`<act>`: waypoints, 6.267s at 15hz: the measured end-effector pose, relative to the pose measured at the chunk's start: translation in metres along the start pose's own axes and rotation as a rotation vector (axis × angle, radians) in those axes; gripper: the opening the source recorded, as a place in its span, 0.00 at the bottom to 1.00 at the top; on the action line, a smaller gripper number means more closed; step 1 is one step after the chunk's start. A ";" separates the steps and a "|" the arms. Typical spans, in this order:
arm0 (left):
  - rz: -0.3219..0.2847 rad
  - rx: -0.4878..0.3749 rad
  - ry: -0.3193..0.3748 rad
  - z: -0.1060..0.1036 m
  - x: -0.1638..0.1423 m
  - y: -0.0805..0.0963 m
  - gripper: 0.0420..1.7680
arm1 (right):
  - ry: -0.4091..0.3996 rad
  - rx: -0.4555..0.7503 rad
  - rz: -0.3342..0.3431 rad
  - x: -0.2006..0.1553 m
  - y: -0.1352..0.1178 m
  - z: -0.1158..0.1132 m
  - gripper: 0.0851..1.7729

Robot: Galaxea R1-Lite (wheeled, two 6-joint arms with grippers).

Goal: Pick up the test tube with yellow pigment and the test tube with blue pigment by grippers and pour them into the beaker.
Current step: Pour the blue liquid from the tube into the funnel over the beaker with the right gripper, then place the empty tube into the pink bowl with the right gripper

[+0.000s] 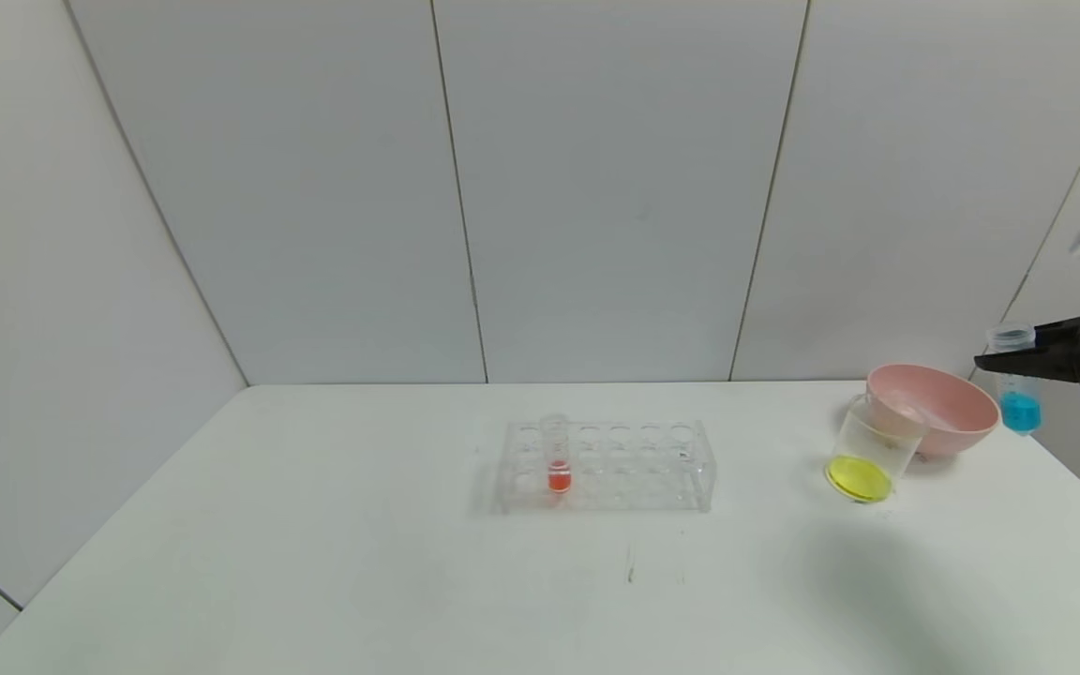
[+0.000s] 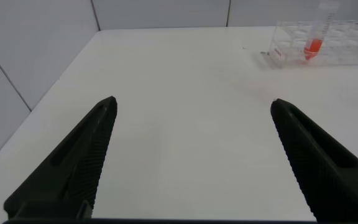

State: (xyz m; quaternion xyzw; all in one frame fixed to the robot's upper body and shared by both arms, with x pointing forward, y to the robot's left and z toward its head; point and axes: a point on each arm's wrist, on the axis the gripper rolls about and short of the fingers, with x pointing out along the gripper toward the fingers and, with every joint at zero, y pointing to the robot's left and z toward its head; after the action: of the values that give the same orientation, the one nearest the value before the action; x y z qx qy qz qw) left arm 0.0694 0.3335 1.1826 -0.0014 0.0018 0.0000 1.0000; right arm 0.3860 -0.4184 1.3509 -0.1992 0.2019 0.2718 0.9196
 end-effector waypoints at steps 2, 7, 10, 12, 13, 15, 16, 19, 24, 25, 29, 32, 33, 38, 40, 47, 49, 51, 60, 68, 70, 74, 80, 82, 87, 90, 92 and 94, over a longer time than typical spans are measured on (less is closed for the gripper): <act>0.000 0.000 0.000 0.000 0.000 0.000 1.00 | 0.024 -0.022 -0.003 0.005 -0.020 0.000 0.25; -0.001 0.000 0.000 0.000 0.000 0.000 1.00 | 0.083 -0.039 0.003 0.022 -0.053 -0.001 0.25; 0.000 0.000 0.000 0.000 0.000 0.000 1.00 | 0.156 -0.049 -0.010 0.031 -0.066 -0.002 0.25; 0.000 0.000 0.000 0.000 0.000 0.000 1.00 | 0.198 -0.051 -0.001 0.034 -0.069 -0.003 0.25; 0.000 0.000 0.000 0.000 0.000 0.000 1.00 | 0.213 -0.048 0.006 0.035 -0.070 -0.002 0.25; 0.000 0.000 0.000 0.000 0.000 0.000 1.00 | 0.240 -0.057 0.011 0.037 -0.070 0.004 0.25; -0.001 0.000 0.000 0.000 0.000 0.000 1.00 | 0.255 -0.078 0.007 0.040 -0.069 0.007 0.25; 0.000 0.000 0.000 0.000 0.000 0.000 1.00 | 0.306 -0.126 -0.006 0.050 -0.061 0.015 0.25; 0.000 0.000 0.000 0.000 0.000 0.000 1.00 | 0.420 -0.169 0.004 0.065 -0.043 0.024 0.25; 0.000 0.000 0.000 0.000 0.000 0.000 1.00 | 0.445 -0.181 -0.001 0.067 -0.039 0.026 0.25; 0.000 0.000 0.000 0.000 0.000 0.000 1.00 | 0.533 -0.227 -0.004 0.077 -0.025 0.034 0.25; 0.000 0.000 0.000 0.000 0.000 0.000 1.00 | 0.574 -0.255 -0.003 0.085 -0.016 0.038 0.25; 0.000 0.000 0.000 0.000 0.000 0.000 1.00 | 0.587 -0.263 -0.007 0.087 -0.013 0.038 0.25; 0.000 0.000 0.000 0.000 0.000 0.000 1.00 | 0.662 -0.300 -0.008 0.096 -0.004 0.039 0.25; -0.001 0.000 0.000 0.000 0.000 0.000 1.00 | 0.703 -0.315 0.008 0.097 0.000 0.038 0.25; 0.000 0.000 0.000 0.000 0.000 0.000 1.00 | 0.816 -0.375 -0.006 0.102 0.010 0.039 0.25; 0.000 0.000 0.000 0.000 0.000 0.000 1.00 | 0.827 -0.387 -0.011 0.107 0.014 0.041 0.25; -0.001 0.000 0.000 0.000 0.000 0.000 1.00 | 0.859 -0.403 -0.028 0.110 0.016 0.041 0.25; 0.000 0.000 0.000 0.000 0.000 0.000 1.00 | 0.976 -0.492 -0.096 0.127 0.026 0.041 0.25; 0.000 0.000 0.000 0.000 0.000 0.000 1.00 | 1.079 -0.603 -0.154 0.138 0.040 0.047 0.25; 0.000 0.000 0.000 0.000 0.000 0.000 1.00 | 1.111 -0.646 -0.172 0.140 0.045 0.049 0.25; 0.000 0.000 0.000 0.000 0.000 0.000 1.00 | 1.150 -0.709 -0.184 0.145 0.058 0.054 0.25; 0.000 0.000 0.000 0.000 0.000 0.000 1.00 | 1.149 -0.714 -0.178 0.148 0.060 0.054 0.25; -0.001 0.000 0.000 0.000 0.000 0.000 1.00 | 1.108 -0.696 -0.175 0.145 0.057 0.057 0.25; 0.000 0.000 0.000 0.000 0.000 0.000 1.00 | 0.819 -0.576 -0.123 0.126 0.038 0.068 0.25; 0.000 0.000 0.000 0.000 0.000 0.000 1.00 | 0.589 -0.392 -0.078 0.116 0.026 0.072 0.25; 0.000 0.000 0.000 0.000 0.000 0.000 1.00 | 0.486 -0.186 -0.079 0.111 0.025 0.075 0.25; 0.000 0.000 0.000 0.000 0.000 0.000 1.00 | 0.370 -0.038 -0.118 0.111 0.026 0.082 0.25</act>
State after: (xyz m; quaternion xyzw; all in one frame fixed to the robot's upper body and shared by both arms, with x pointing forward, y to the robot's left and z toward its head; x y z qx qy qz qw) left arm 0.0694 0.3335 1.1826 -0.0014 0.0018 -0.0002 1.0000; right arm 0.4778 -0.3126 1.3597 -0.2745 0.3503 0.1797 0.8773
